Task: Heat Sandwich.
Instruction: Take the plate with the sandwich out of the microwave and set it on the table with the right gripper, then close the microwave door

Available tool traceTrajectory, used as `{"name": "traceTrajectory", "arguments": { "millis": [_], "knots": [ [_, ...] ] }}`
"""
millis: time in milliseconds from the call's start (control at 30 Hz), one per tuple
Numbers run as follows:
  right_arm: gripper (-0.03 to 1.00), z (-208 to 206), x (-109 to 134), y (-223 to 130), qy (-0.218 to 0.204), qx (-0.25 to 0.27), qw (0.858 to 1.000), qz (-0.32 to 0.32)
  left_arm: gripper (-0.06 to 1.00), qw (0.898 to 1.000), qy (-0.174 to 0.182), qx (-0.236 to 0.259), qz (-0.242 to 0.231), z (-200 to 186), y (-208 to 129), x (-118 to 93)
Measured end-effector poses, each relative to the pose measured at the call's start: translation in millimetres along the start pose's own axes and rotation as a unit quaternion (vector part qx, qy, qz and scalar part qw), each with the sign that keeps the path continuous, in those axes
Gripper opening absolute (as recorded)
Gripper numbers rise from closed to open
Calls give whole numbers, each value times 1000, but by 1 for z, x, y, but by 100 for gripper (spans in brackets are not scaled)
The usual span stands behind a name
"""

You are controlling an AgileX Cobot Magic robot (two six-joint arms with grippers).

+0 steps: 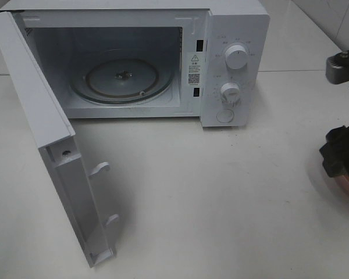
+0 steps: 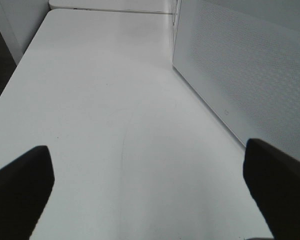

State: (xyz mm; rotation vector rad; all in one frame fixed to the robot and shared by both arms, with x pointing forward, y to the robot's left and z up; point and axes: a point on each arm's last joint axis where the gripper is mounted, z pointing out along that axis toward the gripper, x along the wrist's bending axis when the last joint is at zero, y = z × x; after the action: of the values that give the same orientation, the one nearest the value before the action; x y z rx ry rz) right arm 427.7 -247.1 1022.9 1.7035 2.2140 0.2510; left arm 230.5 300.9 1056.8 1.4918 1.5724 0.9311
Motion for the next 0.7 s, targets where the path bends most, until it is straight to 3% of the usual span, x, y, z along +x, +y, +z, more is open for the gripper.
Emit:
{"name": "traceTrajectory", "arguments": {
  "millis": [700],
  "knots": [
    [77,-83,-18,-58,16,-120,992,25,97,1000,0,0,0,0,0,0]
  ]
}}
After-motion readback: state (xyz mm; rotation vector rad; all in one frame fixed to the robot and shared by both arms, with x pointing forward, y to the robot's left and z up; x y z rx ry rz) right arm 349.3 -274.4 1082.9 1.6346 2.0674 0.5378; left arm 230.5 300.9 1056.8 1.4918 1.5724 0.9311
